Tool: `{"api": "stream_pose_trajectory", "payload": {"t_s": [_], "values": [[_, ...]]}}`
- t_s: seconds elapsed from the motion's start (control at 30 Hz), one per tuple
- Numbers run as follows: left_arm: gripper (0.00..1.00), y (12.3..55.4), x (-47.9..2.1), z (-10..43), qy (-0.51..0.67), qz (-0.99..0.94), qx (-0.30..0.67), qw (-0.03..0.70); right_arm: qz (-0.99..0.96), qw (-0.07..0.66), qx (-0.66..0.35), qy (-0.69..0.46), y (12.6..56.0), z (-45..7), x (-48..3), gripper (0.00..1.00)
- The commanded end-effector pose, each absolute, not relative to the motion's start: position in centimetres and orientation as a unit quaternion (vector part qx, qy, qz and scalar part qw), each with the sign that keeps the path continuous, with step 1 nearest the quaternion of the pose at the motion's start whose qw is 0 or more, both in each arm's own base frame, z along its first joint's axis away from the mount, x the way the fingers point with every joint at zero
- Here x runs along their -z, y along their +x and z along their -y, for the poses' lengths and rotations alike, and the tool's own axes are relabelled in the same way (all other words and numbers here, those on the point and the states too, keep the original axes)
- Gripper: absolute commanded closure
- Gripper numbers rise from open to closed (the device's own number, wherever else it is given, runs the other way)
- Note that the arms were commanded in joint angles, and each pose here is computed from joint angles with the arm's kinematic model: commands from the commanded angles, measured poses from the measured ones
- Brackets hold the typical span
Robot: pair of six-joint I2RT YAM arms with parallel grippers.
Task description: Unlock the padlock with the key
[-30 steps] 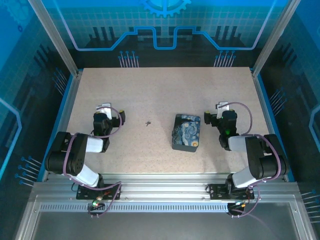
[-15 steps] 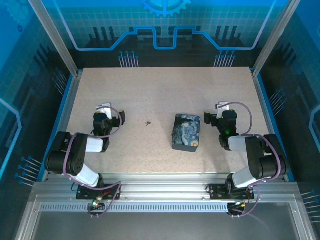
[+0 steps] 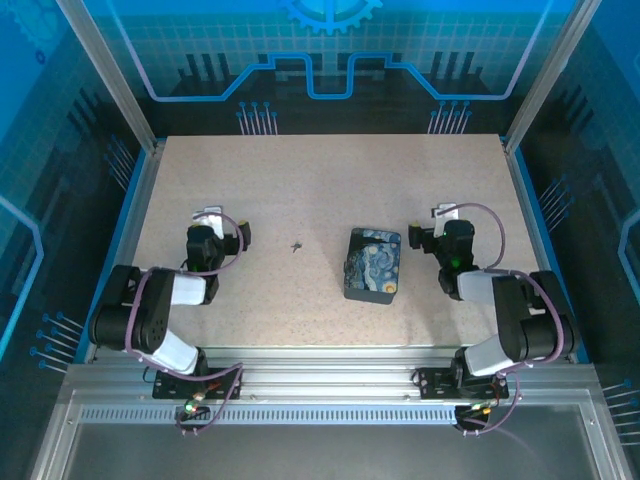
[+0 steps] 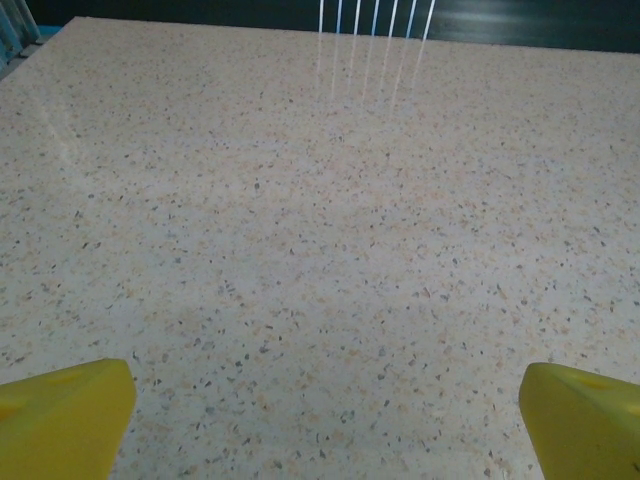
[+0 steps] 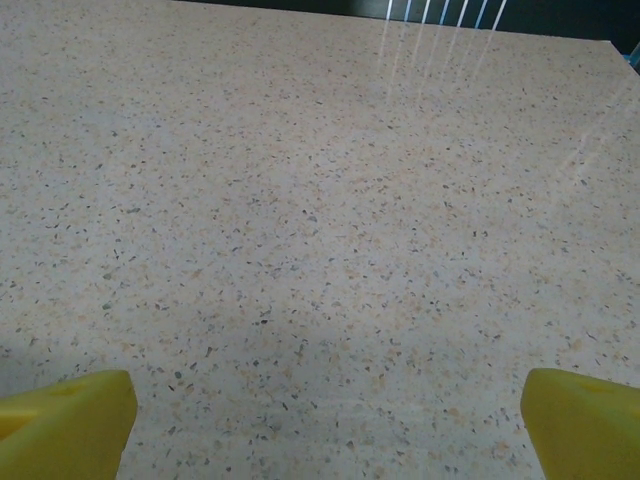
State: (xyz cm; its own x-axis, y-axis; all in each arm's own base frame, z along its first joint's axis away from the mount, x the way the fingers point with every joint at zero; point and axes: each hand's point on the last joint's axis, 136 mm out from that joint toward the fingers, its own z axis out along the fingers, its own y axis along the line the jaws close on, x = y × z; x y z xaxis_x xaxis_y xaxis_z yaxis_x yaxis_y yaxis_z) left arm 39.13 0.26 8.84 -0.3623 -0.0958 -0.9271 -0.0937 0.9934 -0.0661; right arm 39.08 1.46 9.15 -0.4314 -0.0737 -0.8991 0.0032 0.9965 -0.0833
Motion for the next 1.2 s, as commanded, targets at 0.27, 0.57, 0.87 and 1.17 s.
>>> {"api": "stream_pose_trajectory", "payload": {"t_s": [0.27, 0.57, 0.87, 1.17], "values": [[0.01, 39.6, -17.9, -1.9, -0.158, -0.813, 0.023, 0.56, -0.832, 0.55, -0.043, 0.061, 38.1, -1.1, -17.3, 0.0], [0.01, 36.5, -16.6, 4.5, -0.224, -0.844, 0.26, 0.413, -0.885, 0.365, -0.22, 0.189, 34.3, -3.8, -15.3, 0.0], [0.04, 31.5, -13.0, 13.8, -0.12, -0.897, 0.318, 0.283, -0.917, 0.254, -0.27, 0.147, 33.5, -9.3, -10.9, 0.0], [0.04, 29.1, -12.5, 16.6, -0.086, -0.901, 0.341, 0.252, -0.926, 0.227, -0.285, 0.095, 36.1, -14.4, -10.1, 0.03]]}}
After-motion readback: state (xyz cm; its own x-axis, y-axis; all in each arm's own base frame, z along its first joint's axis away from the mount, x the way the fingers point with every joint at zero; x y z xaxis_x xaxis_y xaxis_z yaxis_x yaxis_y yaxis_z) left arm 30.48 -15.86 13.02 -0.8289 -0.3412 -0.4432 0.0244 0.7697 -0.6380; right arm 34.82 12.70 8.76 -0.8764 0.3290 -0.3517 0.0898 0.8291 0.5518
